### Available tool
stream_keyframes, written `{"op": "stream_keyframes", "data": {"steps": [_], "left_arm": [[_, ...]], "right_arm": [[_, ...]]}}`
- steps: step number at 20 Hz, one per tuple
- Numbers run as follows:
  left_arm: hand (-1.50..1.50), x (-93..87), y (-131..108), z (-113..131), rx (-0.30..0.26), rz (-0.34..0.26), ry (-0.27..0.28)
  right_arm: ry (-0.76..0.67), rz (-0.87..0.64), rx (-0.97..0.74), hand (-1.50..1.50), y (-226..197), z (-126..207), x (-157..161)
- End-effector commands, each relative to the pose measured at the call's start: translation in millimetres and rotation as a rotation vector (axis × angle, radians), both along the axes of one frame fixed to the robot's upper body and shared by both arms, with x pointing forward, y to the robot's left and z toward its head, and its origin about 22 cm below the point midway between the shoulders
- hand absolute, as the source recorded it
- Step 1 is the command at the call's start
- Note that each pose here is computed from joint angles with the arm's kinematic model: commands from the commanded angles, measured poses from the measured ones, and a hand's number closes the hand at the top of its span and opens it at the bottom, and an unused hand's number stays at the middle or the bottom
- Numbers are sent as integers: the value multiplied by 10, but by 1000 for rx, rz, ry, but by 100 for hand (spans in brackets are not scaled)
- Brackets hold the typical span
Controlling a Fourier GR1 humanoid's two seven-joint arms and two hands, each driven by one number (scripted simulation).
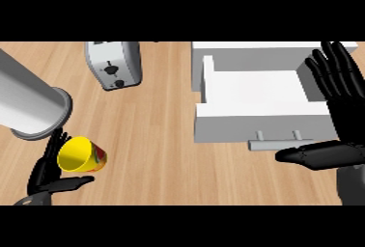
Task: Pick up the cup, place it into the drawer and close the drawer
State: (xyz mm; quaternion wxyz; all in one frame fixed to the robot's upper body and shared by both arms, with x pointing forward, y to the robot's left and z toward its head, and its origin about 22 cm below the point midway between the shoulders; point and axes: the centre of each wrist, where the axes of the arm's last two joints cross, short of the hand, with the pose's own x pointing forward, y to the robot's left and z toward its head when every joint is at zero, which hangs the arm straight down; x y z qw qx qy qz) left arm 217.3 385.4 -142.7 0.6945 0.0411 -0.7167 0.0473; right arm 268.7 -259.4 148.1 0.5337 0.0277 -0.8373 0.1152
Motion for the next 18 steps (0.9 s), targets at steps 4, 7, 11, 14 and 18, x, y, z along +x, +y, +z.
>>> {"op": "stream_keyframes", "data": {"steps": [4, 7, 11, 14, 18], "left_arm": [[-150, 38, -62, -26, -52, -44, -108], [-150, 109, -121, -17, -46, -76, -102], [-150, 208, -99, 51, -65, -81, -115], [-150, 192, -393, -89, -139, -136, -94], [150, 205, -425, -88, -237, -198, -151]], "right_arm": [[3, -10, -8, -150, 51, 72, -53], [-12, -5, -14, -150, 66, -33, 132], [-3, -1, 4, -150, -41, -51, 37], [-6, -9, -18, -150, 43, -51, 47], [16, 12, -15, -150, -6, 10, 16]]}}
